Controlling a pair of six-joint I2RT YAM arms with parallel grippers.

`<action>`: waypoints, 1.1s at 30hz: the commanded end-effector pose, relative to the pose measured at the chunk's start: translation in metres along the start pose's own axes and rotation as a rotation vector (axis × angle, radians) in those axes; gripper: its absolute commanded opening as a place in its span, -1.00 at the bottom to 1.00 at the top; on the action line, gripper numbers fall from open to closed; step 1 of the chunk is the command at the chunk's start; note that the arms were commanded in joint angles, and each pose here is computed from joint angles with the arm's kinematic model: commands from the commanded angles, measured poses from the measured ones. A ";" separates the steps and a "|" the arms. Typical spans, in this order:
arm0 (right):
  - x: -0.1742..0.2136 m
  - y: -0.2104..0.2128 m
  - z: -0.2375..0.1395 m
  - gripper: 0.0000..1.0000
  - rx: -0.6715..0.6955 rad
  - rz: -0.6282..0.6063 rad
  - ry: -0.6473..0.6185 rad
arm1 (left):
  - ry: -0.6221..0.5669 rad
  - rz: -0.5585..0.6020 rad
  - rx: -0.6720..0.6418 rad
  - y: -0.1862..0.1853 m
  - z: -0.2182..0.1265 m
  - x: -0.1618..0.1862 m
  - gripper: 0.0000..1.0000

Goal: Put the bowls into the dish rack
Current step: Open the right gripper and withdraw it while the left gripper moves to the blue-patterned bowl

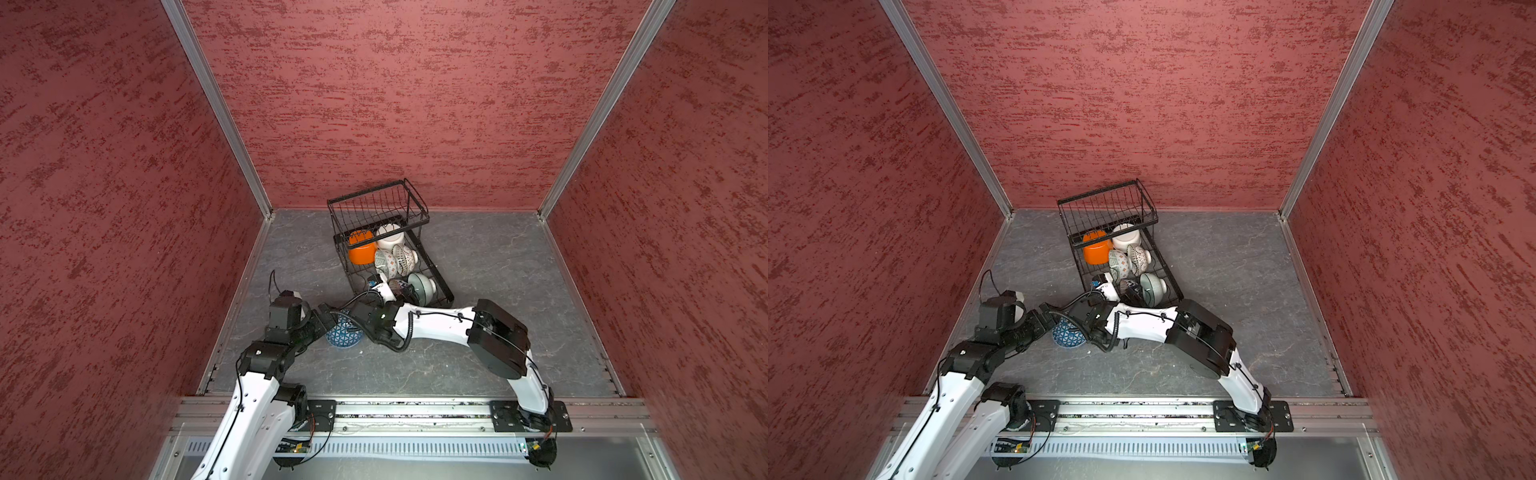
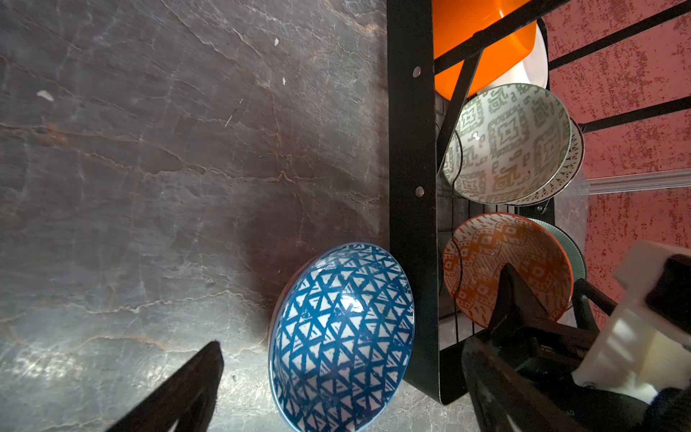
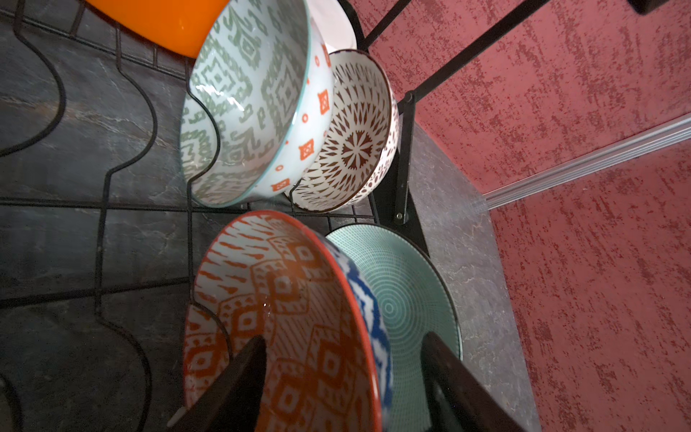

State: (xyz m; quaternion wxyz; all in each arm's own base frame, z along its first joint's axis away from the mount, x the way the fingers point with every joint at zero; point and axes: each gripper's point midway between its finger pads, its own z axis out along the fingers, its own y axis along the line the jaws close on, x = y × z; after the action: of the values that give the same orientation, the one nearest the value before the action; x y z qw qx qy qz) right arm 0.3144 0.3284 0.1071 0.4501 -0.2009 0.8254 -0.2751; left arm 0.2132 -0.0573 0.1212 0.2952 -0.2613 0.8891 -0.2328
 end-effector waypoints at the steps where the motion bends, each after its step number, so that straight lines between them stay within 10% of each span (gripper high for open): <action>1: -0.007 -0.004 -0.015 0.47 -0.022 0.022 -0.026 | -0.023 0.023 0.045 -0.010 -0.002 -0.007 0.99; 11: -0.024 -0.018 -0.028 0.98 -0.077 0.089 -0.063 | -0.013 0.014 0.020 -0.009 -0.005 -0.009 0.99; 33: -0.045 -0.091 -0.043 0.98 -0.304 0.378 -0.064 | 0.041 -0.011 -0.050 -0.002 0.000 -0.008 0.99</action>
State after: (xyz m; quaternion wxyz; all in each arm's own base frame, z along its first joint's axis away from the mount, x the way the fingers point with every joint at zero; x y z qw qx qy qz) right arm 0.3070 0.2940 0.1971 0.4820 -0.1333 0.8587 -0.1119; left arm 0.2187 -0.0570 0.1240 0.2725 -0.2626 0.8984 -0.2230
